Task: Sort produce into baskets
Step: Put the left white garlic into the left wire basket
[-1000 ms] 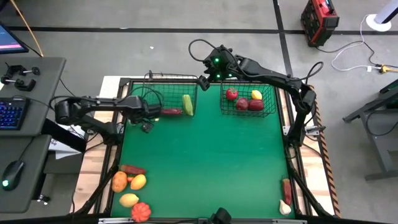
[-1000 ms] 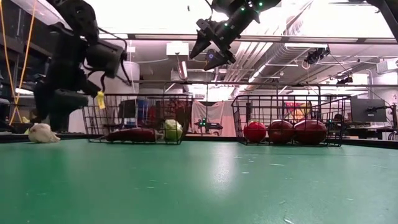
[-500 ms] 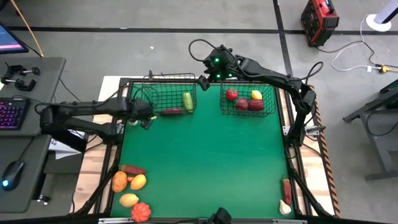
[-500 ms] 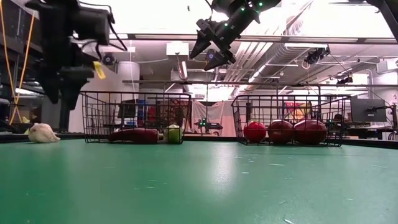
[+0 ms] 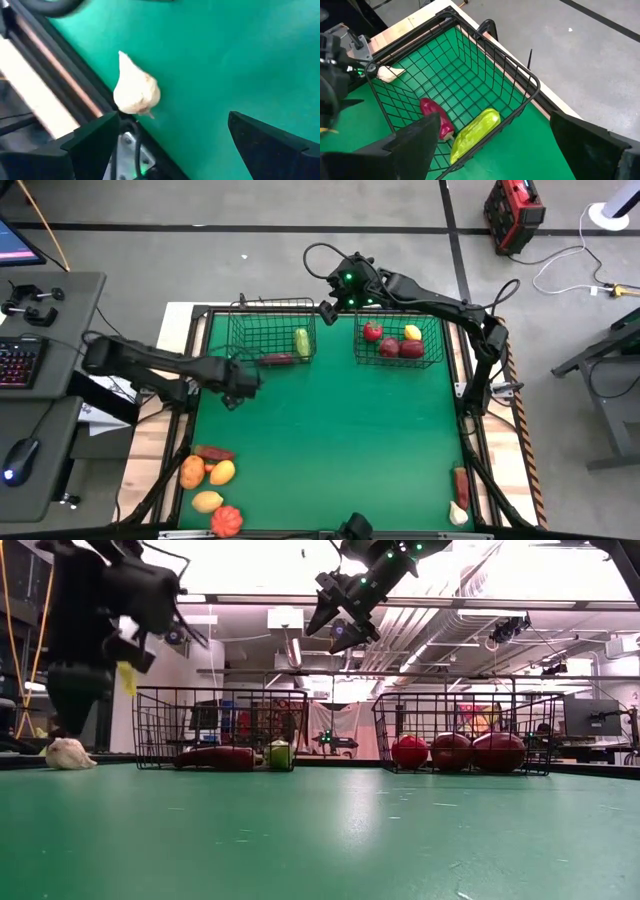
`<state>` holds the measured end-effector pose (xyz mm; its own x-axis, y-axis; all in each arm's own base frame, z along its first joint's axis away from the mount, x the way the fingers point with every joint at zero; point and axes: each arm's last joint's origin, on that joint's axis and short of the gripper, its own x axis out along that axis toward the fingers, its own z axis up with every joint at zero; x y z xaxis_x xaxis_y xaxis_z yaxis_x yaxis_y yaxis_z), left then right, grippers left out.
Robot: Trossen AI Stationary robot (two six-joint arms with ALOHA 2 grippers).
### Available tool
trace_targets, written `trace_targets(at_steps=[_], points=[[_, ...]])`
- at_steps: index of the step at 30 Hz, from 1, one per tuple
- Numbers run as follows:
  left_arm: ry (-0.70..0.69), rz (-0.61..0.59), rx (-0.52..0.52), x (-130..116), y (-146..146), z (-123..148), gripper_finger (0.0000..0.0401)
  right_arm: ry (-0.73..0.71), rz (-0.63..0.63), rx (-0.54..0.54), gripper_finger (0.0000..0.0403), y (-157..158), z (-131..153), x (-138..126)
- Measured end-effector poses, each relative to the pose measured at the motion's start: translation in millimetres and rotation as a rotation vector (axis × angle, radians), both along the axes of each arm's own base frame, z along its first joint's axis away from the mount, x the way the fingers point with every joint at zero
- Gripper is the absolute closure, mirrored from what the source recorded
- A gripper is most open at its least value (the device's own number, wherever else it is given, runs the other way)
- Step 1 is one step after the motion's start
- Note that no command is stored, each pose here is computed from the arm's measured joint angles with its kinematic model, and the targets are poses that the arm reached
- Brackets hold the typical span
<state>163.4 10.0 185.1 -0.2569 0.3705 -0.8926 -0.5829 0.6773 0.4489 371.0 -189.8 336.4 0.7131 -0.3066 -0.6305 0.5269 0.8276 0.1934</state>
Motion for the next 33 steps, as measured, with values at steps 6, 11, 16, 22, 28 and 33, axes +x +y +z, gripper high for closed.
trace_targets(at_steps=[6,11,16,22,28,33], points=[[0.125,-0.002,0.013,8,1,-22,0.0037,-0.006,-0.012,0.014,0.0034,0,0,0],[0.147,0.019,-0.002,3,1,-35,0.0037,-0.006,-0.012,0.014,0.0034,0,0,0],[0.131,0.057,0.019,2,5,-35,0.0037,-0.006,-0.012,0.014,0.0034,0,0,0],[0.139,0.126,0.025,-3,18,-40,0.0037,-0.012,-0.022,0.027,0.0034,0,0,0],[0.129,0.237,0.014,-7,36,-43,0.0037,-0.008,-0.012,0.02,0.0034,6,0,3],[0.13,0.287,0.005,-10,45,-43,0.0037,0.002,0.007,-0.003,0.0034,14,0,7]])
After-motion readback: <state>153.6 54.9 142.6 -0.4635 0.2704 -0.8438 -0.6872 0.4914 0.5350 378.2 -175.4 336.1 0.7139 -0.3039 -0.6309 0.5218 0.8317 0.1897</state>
